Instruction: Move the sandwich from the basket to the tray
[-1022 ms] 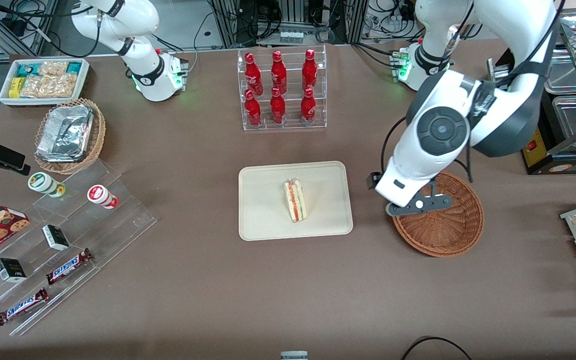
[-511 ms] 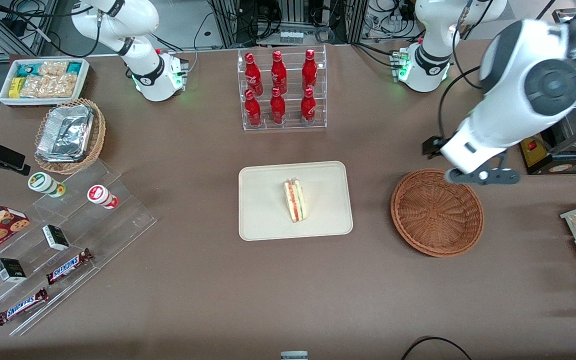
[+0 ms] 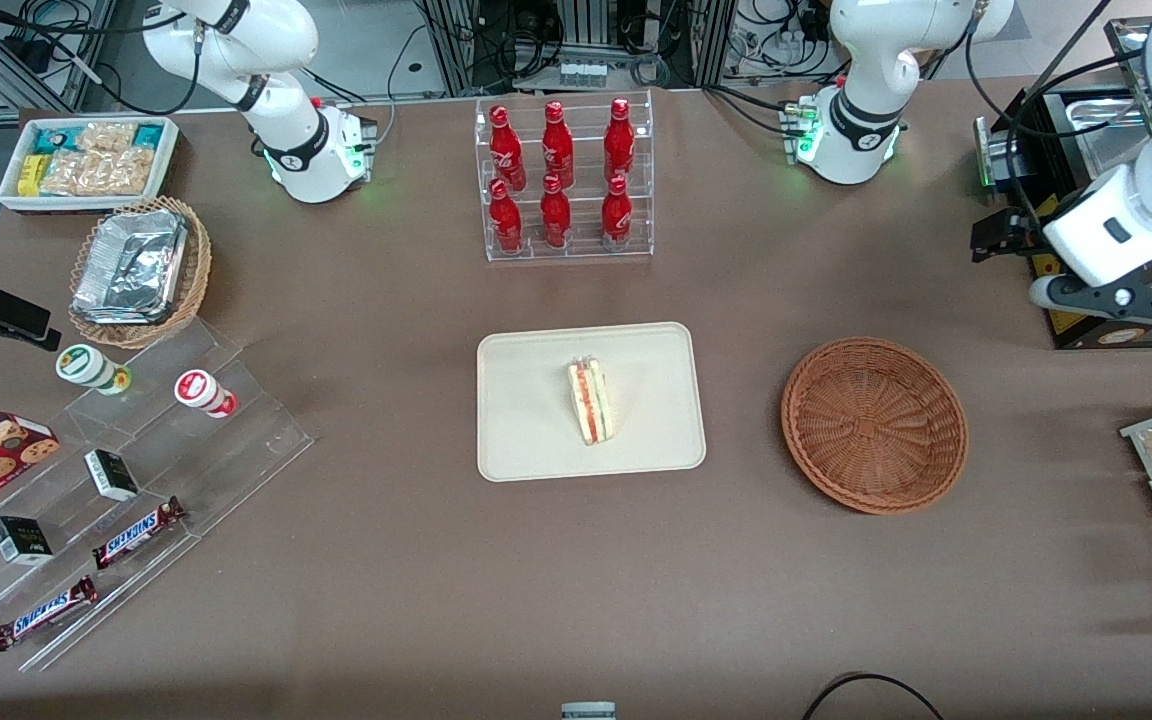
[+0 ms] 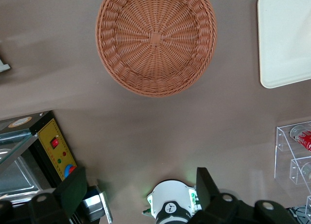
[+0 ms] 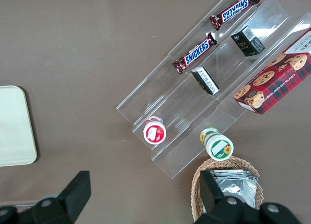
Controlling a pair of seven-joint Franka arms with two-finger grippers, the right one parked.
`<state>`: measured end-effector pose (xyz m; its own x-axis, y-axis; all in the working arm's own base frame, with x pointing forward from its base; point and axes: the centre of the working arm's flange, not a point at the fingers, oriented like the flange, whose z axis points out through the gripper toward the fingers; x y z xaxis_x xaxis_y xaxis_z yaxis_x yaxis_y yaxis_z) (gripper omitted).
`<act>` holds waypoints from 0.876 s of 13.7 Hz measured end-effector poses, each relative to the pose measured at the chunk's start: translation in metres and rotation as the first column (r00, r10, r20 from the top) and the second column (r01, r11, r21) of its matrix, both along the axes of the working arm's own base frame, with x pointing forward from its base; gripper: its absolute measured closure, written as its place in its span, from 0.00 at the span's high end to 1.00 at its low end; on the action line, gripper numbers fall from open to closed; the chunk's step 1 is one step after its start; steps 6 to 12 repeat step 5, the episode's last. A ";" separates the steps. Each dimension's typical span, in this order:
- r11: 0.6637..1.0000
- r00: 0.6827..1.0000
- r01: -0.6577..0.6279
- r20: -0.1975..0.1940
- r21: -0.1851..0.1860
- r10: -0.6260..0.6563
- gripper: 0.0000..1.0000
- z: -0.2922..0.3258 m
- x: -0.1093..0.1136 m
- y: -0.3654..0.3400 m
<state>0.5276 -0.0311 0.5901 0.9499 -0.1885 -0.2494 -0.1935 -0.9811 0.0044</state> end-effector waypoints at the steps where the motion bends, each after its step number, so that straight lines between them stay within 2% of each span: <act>1: 1.000 1.000 -0.010 0.009 -0.001 0.010 1.00 0.005 -0.002 0.005; 5: 0.999 0.998 -0.051 0.021 -0.004 0.051 1.00 0.011 -0.003 0.030; 12: 0.999 0.998 -0.051 0.021 -0.004 0.051 1.00 0.011 -0.003 0.030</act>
